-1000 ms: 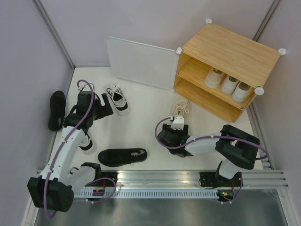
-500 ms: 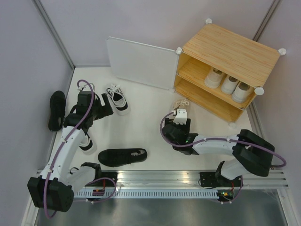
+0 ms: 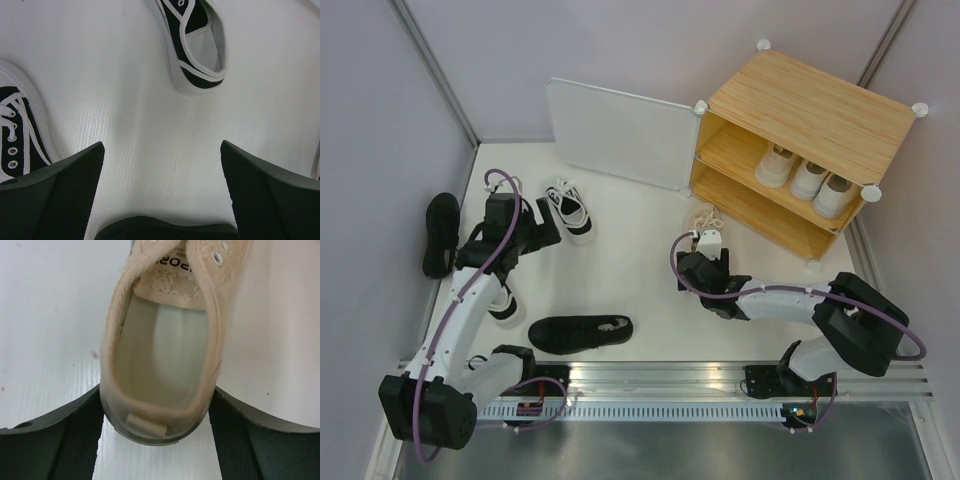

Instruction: Place and organize the shoes in the shoe cabinet

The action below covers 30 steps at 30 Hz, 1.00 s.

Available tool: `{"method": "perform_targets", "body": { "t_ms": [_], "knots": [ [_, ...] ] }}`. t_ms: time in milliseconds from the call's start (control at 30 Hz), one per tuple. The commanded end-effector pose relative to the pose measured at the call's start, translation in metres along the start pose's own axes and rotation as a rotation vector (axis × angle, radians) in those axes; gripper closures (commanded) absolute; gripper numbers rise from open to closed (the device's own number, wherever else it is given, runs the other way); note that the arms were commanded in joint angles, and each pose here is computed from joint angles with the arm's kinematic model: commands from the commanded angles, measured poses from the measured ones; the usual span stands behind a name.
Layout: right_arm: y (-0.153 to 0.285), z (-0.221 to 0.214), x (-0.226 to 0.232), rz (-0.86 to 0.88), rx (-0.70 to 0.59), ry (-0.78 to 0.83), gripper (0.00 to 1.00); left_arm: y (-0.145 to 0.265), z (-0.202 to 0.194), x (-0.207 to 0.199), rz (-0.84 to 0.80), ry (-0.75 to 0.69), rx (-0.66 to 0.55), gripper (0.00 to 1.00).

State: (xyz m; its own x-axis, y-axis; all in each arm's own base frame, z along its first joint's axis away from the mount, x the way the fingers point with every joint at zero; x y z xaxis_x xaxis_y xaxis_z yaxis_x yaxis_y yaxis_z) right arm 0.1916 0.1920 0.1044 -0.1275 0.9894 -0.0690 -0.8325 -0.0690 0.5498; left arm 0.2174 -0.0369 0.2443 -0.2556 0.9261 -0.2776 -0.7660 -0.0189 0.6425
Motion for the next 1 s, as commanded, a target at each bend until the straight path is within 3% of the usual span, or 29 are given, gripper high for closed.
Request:
{"method": "perform_targets", "body": {
  "t_ms": [0,133,167,267,433,700,967],
  "knots": [
    [-0.003,-0.006,0.009,0.017,0.090,-0.063,0.89,-0.003,0.002,0.000,-0.016,-0.032,-0.017,0.00],
    [-0.003,-0.012,0.010,-0.019,0.168,-0.074,0.53,-0.003,0.002,0.000,-0.016,-0.033,-0.015,0.00],
    [-0.002,-0.013,0.009,-0.021,0.186,-0.068,0.36,-0.003,0.002,0.000,-0.016,-0.033,-0.013,0.00],
    [0.004,0.004,0.015,0.005,0.190,-0.083,0.18,-0.003,0.002,0.000,-0.015,-0.034,-0.012,0.00],
    [0.025,0.052,0.019,0.052,0.121,-0.142,0.04,-0.003,0.002,-0.001,-0.019,-0.034,-0.012,0.00],
    [0.030,0.070,-0.003,-0.040,0.110,-0.233,0.05,-0.003,0.002,-0.001,-0.021,-0.034,-0.009,0.00],
    [0.013,0.060,-0.020,-0.097,0.124,-0.330,0.31,-0.004,0.001,-0.001,-0.028,-0.033,-0.004,0.00]
  ]
}}
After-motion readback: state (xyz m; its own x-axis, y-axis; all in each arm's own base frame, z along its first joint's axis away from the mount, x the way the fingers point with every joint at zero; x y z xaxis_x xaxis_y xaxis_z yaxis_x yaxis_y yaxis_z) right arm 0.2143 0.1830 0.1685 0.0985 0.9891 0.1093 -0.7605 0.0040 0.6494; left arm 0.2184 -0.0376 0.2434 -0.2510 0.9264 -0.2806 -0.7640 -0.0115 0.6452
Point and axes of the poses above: each gripper's point midway between its finger pads, its own y axis back along the fingers, its own x axis along the line the jaws close on, z = x × y, the point moved 10 cm from there along y, back along the fingers, and after that the axes turned 6 degrees about y, right-handed, at the moved point
